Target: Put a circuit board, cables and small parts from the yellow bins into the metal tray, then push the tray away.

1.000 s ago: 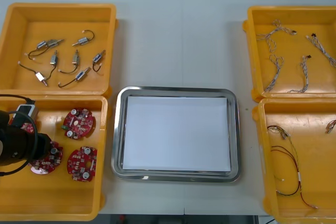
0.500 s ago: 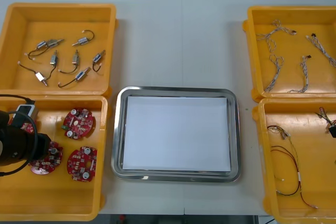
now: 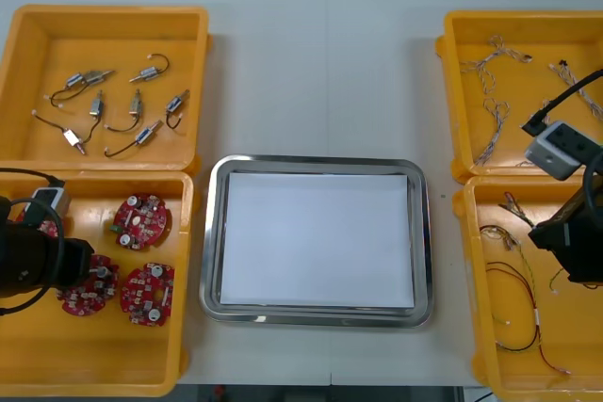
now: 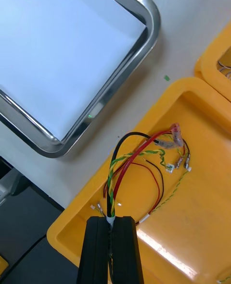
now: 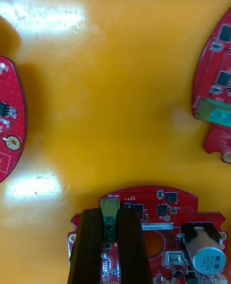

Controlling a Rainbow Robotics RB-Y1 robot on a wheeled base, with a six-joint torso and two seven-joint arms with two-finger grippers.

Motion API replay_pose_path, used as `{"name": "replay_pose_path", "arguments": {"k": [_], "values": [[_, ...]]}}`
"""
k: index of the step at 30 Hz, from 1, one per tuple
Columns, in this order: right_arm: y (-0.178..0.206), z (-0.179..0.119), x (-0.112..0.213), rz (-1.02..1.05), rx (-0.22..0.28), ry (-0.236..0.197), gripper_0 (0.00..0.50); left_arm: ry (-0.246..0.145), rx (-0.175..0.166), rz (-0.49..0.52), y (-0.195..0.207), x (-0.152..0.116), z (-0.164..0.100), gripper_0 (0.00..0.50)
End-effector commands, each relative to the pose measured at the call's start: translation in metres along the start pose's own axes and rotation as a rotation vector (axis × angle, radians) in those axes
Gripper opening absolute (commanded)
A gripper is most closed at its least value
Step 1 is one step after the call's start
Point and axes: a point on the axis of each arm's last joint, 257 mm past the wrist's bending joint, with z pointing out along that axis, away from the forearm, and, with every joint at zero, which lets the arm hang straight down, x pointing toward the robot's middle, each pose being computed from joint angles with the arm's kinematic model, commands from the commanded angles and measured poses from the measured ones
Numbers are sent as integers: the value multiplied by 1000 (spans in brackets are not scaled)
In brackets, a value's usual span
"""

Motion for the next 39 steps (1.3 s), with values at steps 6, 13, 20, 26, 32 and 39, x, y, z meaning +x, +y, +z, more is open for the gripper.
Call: {"name": "replay_pose_path", "arguments": {"k": [6, 13, 20, 26, 32, 39], "values": [[26, 10, -19, -203, -8, 29, 0, -17, -24, 106, 13, -26, -71, 0], [31, 17, -29, -276, 17, 40, 0, 21, -62, 125, 14, -35, -97, 0], [26, 20, -35, -310, 38, 58, 0, 40, -88, 139, 6, -45, -118, 0], [25, 19, -34, -317, 40, 66, 0, 30, -58, 139, -16, -53, -132, 0], [22, 19, -32, -311, 46, 72, 0, 17, -51, 131, -50, -59, -134, 0], [18, 18, -32, -311, 58, 77, 0, 3, -28, 133, -93, -63, -132, 0]]}}
